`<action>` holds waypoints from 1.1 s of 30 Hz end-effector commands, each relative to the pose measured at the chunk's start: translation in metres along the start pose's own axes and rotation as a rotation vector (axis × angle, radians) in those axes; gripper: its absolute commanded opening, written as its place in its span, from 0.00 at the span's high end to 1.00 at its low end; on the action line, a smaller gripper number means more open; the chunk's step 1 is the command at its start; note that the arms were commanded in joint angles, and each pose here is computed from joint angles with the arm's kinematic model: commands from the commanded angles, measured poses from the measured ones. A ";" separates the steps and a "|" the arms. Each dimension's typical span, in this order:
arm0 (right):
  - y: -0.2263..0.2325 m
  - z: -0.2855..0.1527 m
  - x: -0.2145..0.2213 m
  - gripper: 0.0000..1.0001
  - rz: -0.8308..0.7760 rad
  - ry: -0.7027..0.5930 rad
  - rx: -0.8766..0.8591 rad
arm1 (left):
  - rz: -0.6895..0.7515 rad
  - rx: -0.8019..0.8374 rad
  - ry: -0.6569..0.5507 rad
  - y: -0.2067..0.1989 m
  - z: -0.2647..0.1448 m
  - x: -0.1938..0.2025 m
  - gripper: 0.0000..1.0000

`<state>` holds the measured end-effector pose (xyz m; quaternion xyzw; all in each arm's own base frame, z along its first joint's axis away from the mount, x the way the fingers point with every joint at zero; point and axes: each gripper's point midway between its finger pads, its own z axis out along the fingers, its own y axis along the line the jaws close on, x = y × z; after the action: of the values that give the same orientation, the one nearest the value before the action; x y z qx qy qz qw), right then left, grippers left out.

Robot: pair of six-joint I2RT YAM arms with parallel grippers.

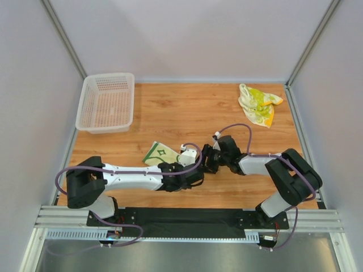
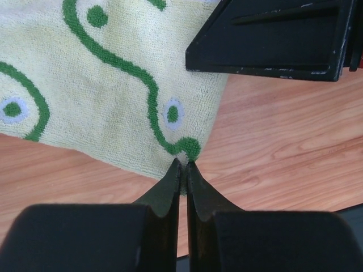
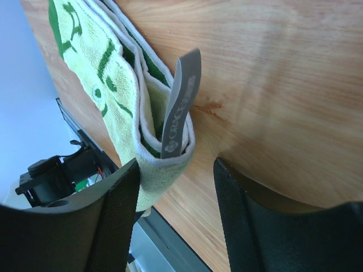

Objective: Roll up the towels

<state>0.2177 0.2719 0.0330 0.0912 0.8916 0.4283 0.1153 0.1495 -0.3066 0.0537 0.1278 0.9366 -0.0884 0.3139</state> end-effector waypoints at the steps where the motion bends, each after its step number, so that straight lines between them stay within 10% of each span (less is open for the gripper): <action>1: 0.010 0.005 -0.012 0.46 -0.024 -0.031 -0.039 | -0.039 0.025 -0.006 -0.001 -0.008 -0.002 0.98; 12: 0.005 0.002 -0.023 0.98 -0.031 -0.054 0.007 | -0.036 0.034 0.006 0.002 -0.010 0.002 0.99; 16: 0.004 -0.008 -0.030 1.00 -0.070 -0.078 0.059 | 0.016 0.073 0.052 -0.005 -0.010 0.011 1.00; 17: 0.000 -0.012 -0.032 0.99 -0.069 -0.085 0.099 | 0.024 0.088 0.076 -0.007 -0.010 0.015 1.00; 21: -0.001 -0.029 -0.039 0.42 -0.138 -0.115 0.186 | 0.021 0.135 0.116 -0.017 -0.009 0.023 1.00; 33: 0.021 -0.098 -0.059 0.33 -0.246 -0.306 0.287 | -0.113 0.227 0.114 -0.034 -0.024 0.009 1.00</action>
<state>0.2436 0.2113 0.0979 0.0670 0.9198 0.2915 0.2541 0.1171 -0.3195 0.0485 0.1470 0.9482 -0.1544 0.2355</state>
